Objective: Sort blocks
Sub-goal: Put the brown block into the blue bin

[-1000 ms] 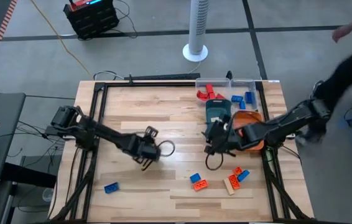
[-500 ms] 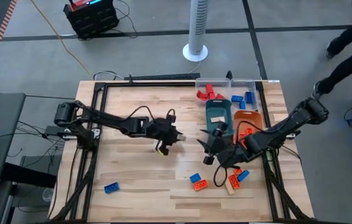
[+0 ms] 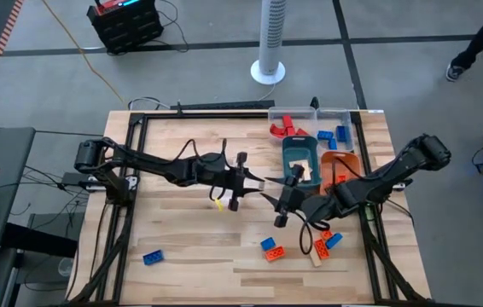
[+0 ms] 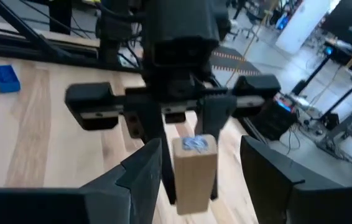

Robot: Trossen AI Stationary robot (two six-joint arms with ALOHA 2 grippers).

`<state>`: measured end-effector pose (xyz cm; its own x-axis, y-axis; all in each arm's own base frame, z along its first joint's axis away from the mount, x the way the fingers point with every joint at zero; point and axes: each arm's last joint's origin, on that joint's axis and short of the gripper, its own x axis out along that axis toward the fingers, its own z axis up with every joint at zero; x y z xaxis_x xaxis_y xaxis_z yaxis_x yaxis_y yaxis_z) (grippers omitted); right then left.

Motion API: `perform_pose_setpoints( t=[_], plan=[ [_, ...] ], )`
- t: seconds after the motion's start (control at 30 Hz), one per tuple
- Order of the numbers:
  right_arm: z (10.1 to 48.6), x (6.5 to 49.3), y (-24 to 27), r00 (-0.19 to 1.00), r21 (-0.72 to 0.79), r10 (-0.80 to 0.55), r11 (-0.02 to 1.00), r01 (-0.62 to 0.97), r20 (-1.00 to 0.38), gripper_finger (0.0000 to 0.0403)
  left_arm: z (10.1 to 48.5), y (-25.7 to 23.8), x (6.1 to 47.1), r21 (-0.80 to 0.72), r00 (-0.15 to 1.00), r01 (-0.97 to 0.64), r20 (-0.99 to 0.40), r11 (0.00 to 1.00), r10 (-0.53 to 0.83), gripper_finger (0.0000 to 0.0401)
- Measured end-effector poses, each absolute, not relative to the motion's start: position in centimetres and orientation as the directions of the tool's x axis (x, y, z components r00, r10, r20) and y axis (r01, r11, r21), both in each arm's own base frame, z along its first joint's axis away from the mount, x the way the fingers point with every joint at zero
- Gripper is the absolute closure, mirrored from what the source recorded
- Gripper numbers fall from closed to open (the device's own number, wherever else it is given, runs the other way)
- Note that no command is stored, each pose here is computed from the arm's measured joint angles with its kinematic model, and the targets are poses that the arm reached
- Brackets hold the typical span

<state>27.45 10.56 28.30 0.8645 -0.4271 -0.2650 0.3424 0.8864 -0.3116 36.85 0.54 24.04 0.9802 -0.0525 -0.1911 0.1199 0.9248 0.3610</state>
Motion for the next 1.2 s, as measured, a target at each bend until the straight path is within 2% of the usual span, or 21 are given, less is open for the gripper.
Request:
perform_pose_setpoints(
  t=[0.47, 0.57, 0.73, 0.77, 0.83, 0.93, 1.03, 1.13, 1.2],
  plan=[
    [28.8, 28.8, 8.1, 0.89, -0.261, -0.377, 0.913, 0.312, -0.255, 0.0188, 25.2, 0.4, 37.0, 0.307, 0.994, 0.106, -0.072, 0.946, -0.088, 0.0304],
    [28.8, 28.9, 7.8, 0.89, -0.265, -0.38, 0.912, 0.313, -0.254, 0.0217, 25.2, 0.5, 37.0, 0.302, 0.994, 0.103, -0.068, 0.948, -0.087, 0.0304],
    [28.8, 29.0, 7.6, 0.895, -0.264, -0.365, 0.917, 0.299, -0.256, 0.0308, 25.3, 0.5, 37.0, 0.279, 0.995, 0.094, -0.059, 0.956, -0.08, 0.03],
    [28.8, 29.0, 7.5, 0.897, -0.261, -0.359, 0.92, 0.293, -0.259, 0.0323, 25.3, 0.5, 37.0, 0.274, 0.996, 0.085, -0.061, 0.958, -0.071, 0.0294],
    [28.8, 29.0, 7.5, 0.898, -0.261, -0.353, 0.922, 0.286, -0.263, 0.0329, 25.2, 0.6, 37.0, 0.276, 0.996, 0.069, -0.069, 0.959, -0.052, 0.0272],
    [28.7, 29.0, 7.4, 0.894, -0.263, -0.355, 0.922, 0.285, -0.275, 0.0329, 24.9, 0.6, 37.0, 0.281, 0.994, 0.044, -0.105, 0.959, -0.015, 0.0219],
    [28.7, 28.8, 7.1, 0.887, -0.245, -0.365, 0.921, 0.302, -0.283, 0.0329, 24.9, 0.9, 36.6, 0.288, 0.984, -0.035, -0.155, 0.957, 0.083, 0.0164],
    [28.1, 28.5, 5.9, 0.832, -0.218, -0.433, 0.9, 0.377, -0.347, 0.0329, 25.3, 1.1, 35.5, 0.303, 0.957, -0.075, -0.246, 0.95, 0.154, 0.0128],
    [27.3, 28.0, 4.6, 0.758, -0.201, -0.5, 0.865, 0.459, -0.419, 0.0329, 25.9, 1.0, 34.5, 0.291, 0.942, -0.062, -0.299, 0.955, 0.152, 0.012]
  ],
)
